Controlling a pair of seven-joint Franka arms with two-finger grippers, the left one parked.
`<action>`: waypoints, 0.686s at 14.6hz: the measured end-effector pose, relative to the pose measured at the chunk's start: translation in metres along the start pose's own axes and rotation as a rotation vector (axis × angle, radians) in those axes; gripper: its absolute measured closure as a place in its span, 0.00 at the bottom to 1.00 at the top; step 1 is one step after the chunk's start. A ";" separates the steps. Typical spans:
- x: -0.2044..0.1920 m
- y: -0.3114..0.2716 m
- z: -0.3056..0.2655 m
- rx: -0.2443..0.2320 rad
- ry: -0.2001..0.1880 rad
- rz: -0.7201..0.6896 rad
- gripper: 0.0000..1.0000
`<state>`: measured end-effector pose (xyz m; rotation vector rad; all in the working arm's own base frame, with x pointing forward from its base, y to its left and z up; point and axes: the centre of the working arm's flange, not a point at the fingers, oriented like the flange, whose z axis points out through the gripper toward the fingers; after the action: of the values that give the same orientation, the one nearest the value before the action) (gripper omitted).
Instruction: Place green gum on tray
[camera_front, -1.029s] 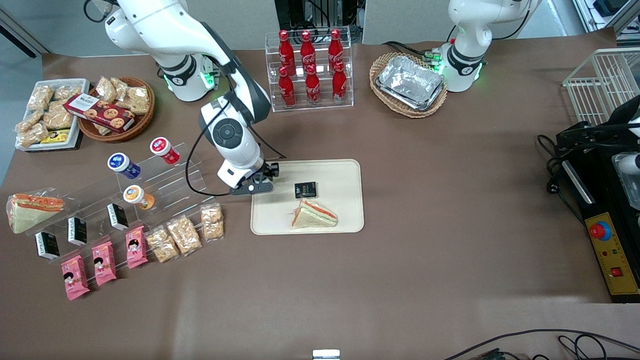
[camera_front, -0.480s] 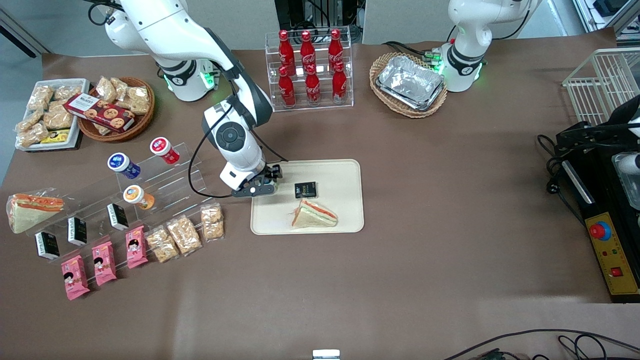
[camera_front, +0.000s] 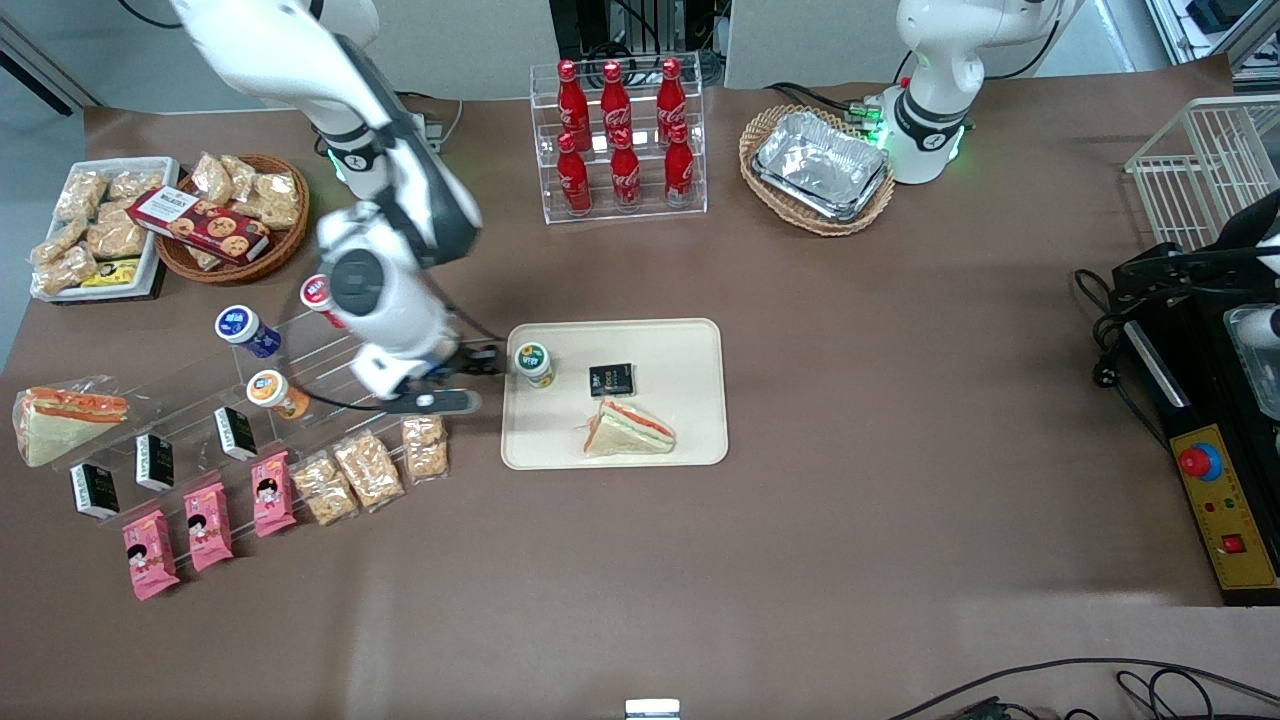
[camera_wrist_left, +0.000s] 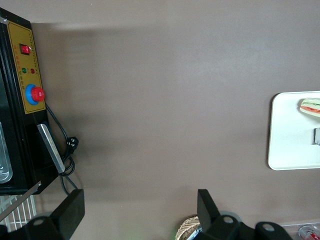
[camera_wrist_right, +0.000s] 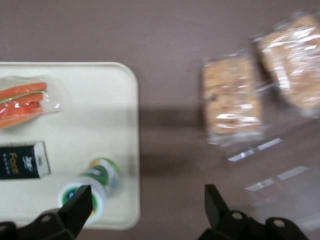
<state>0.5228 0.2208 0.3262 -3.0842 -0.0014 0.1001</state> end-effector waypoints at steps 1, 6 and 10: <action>0.001 0.018 -0.021 0.003 -0.022 -0.010 0.00; -0.003 0.088 -0.119 0.033 -0.086 -0.001 0.00; -0.007 0.149 -0.178 0.030 -0.068 0.022 0.00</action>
<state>0.5269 0.0616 0.4961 -3.0498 0.0302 0.2046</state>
